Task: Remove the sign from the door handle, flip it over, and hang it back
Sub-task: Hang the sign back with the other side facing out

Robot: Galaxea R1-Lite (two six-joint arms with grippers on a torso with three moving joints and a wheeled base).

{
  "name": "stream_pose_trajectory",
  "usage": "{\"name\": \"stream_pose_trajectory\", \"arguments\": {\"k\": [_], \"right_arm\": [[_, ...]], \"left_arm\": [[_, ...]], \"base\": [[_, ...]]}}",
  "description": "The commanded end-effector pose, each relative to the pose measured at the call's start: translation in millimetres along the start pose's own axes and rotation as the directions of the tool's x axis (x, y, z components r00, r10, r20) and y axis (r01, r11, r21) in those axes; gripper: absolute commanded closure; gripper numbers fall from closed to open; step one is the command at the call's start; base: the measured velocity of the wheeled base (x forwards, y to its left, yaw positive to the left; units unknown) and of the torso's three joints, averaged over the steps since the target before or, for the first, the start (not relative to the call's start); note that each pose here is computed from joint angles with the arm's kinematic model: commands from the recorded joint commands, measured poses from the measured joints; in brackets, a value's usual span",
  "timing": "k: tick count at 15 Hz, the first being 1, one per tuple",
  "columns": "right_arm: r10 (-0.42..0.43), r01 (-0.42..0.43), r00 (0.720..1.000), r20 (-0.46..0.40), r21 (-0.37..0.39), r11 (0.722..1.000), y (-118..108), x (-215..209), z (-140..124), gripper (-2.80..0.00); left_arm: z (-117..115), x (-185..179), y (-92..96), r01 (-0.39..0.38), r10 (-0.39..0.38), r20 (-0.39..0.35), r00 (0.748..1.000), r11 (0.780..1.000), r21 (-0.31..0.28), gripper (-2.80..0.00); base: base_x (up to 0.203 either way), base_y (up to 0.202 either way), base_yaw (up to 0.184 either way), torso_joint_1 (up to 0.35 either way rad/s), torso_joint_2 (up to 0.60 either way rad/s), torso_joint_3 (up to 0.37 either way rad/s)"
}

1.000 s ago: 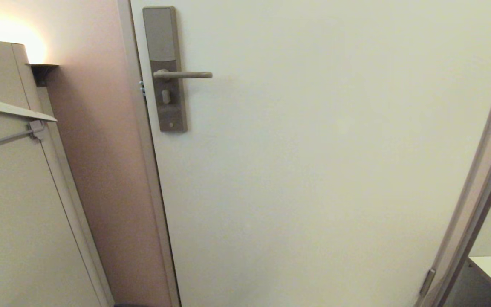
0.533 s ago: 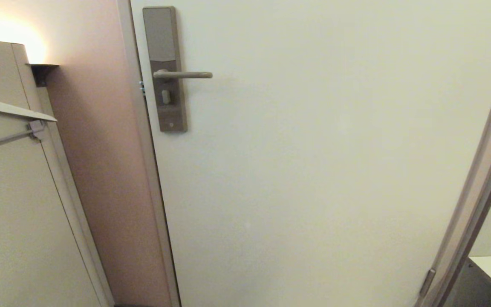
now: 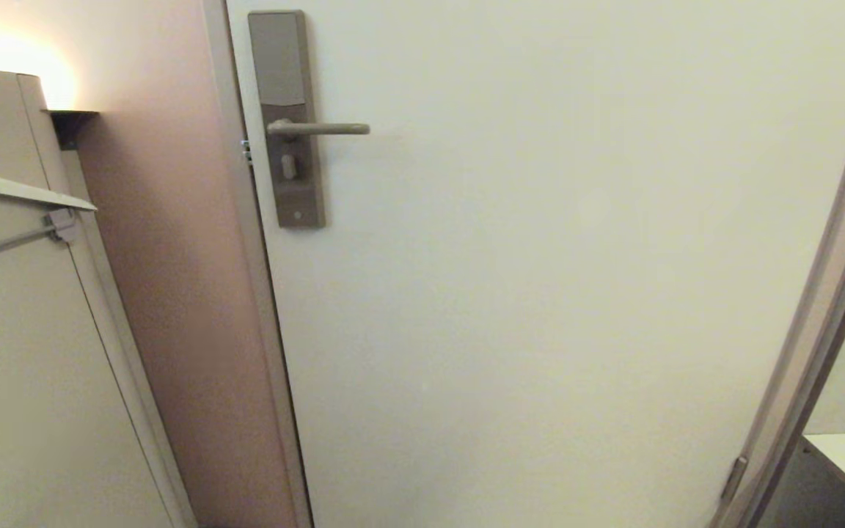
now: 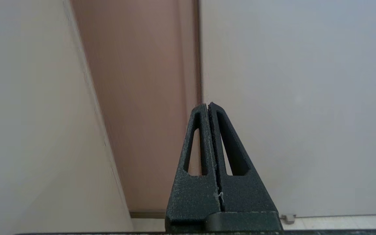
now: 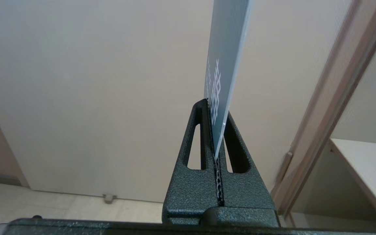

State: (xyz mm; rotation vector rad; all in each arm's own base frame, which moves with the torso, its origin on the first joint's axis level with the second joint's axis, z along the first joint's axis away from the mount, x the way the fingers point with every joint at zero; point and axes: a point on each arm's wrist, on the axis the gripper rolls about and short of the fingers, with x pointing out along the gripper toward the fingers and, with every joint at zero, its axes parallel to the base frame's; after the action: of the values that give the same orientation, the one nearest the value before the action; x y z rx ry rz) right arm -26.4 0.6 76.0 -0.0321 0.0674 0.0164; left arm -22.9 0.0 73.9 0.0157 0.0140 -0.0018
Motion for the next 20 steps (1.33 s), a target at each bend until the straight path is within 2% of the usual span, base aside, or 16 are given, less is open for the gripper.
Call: {"name": "stream_pose_trajectory", "arguments": {"k": [1,13,20], "right_arm": [[0.000,0.000,1.000,0.000,-0.001,1.000,0.0,0.0,0.0,0.00],[0.000,0.000,1.000,0.000,-0.001,1.000,0.0,0.0,0.0,0.00],[0.000,0.000,1.000,0.000,-0.001,1.000,0.0,0.0,0.0,0.00]], "left_arm": [[0.0,0.1,0.0,0.000,0.000,-0.001,1.000,1.000,0.000,0.00],[0.0,0.1,0.0,0.000,0.000,-0.001,1.000,1.000,-0.002,0.00],[0.0,0.1,0.0,0.000,0.000,-0.001,1.000,1.000,0.000,0.00]], "base": [[0.000,0.194,-0.015,0.007,0.01,0.002],[0.000,0.187,-0.011,0.000,0.00,0.003],[0.000,0.015,-0.001,0.001,0.00,0.001]]}}
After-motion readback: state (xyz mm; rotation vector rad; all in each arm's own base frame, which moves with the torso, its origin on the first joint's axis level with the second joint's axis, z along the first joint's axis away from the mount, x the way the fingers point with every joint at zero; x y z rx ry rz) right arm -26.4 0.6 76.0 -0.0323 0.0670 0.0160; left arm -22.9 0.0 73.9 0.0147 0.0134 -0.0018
